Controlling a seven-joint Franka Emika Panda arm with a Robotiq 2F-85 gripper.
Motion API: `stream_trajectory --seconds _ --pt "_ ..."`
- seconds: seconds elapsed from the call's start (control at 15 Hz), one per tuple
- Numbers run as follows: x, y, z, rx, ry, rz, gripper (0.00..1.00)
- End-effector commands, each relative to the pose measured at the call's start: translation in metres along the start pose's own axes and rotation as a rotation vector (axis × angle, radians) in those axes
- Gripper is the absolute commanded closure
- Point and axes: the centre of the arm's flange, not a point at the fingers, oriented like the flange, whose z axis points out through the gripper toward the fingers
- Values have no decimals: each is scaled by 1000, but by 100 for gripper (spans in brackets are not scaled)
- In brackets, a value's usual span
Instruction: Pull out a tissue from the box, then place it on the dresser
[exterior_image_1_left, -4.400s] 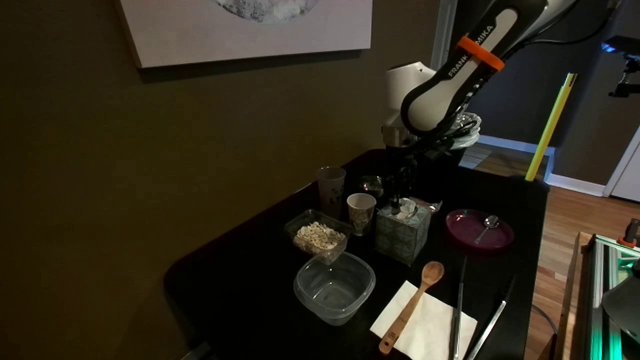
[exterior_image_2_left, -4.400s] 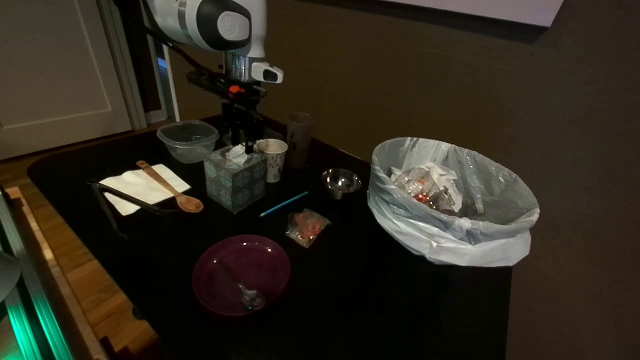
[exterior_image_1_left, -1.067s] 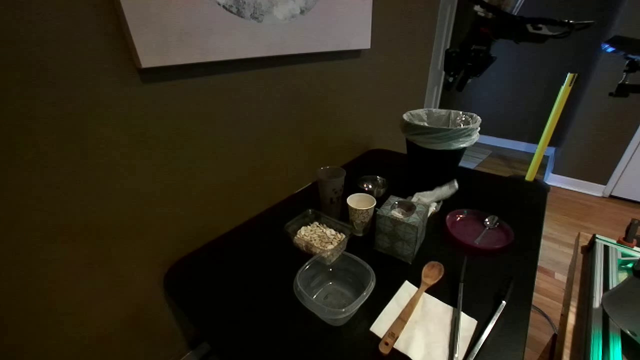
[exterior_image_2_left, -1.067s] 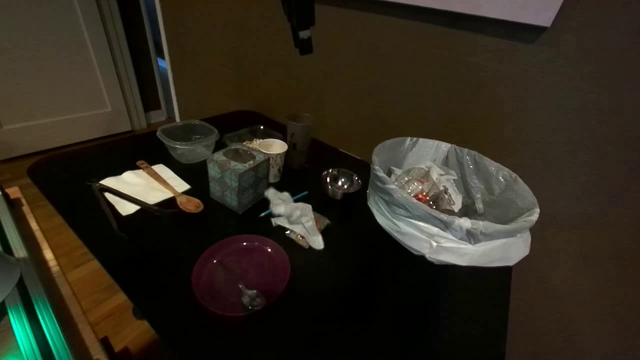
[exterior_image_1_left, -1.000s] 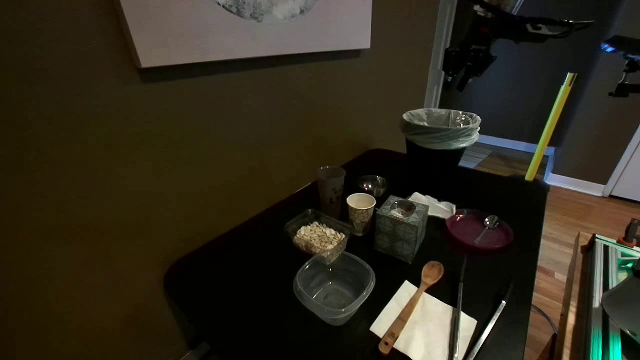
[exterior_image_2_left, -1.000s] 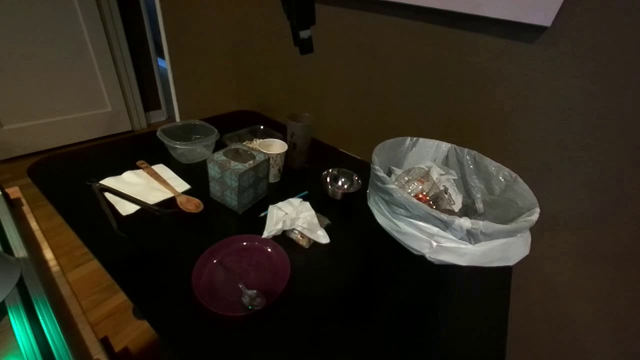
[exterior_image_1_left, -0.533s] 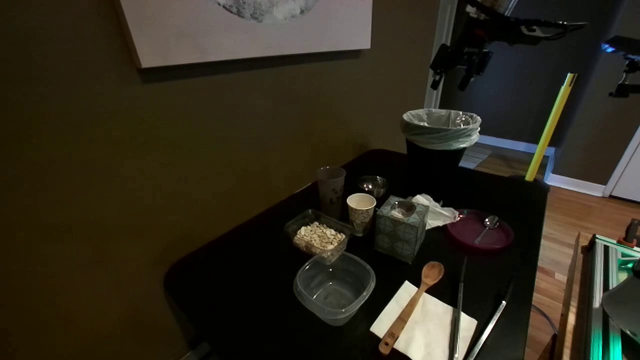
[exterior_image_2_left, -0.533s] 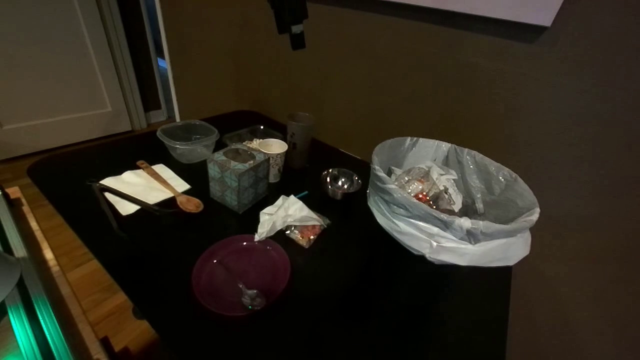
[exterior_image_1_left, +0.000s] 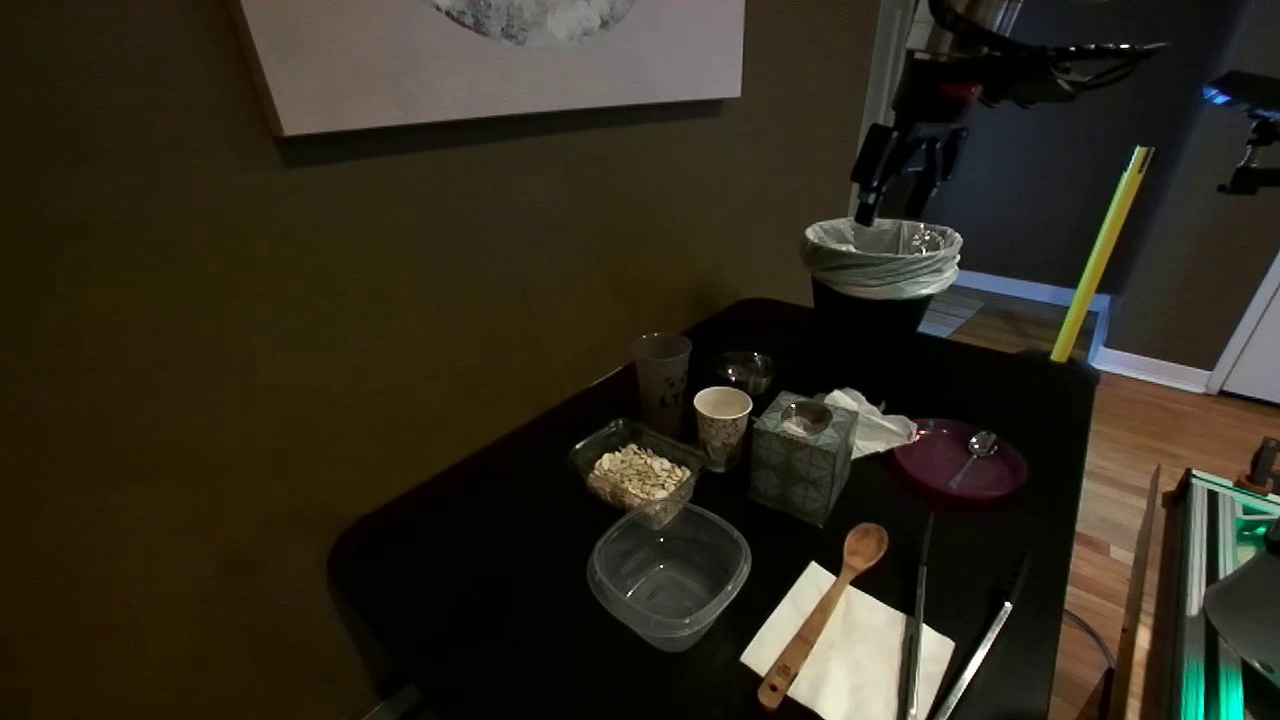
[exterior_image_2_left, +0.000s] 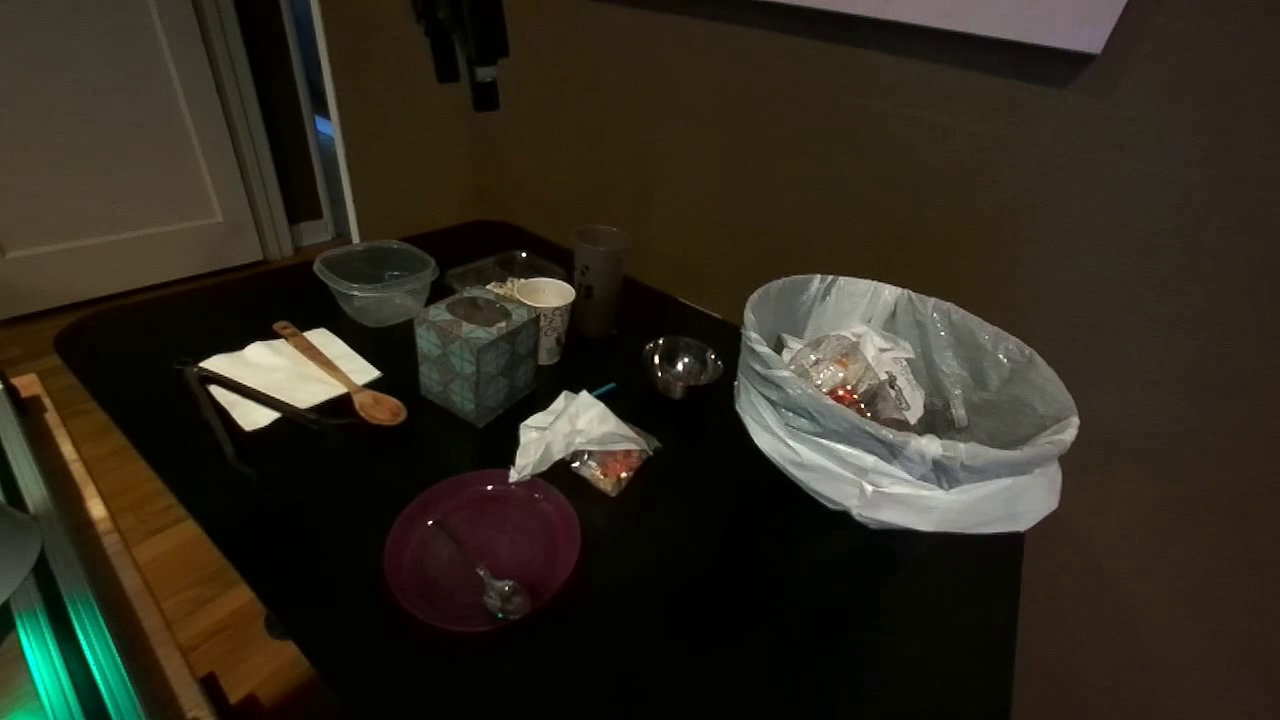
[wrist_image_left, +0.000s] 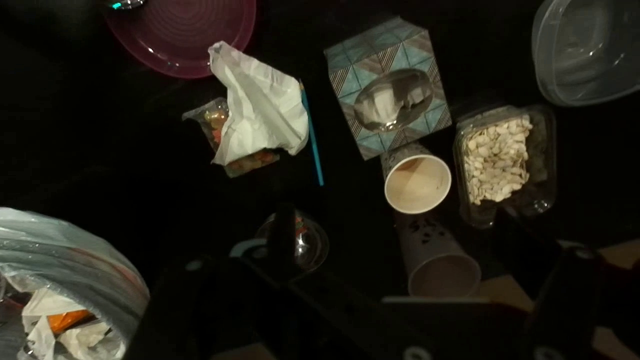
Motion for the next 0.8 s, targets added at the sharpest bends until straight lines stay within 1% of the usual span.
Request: stream_trajectory --seconds 0.0,0.2,0.27,0.73 --pt "-22 -12 3 -18 -67 -71 0" --pt "-27 -18 8 -25 -97 -108 0" --pt "-15 -17 7 -20 -78 -78 0" --pt "-14 -17 6 -21 -77 -78 0"
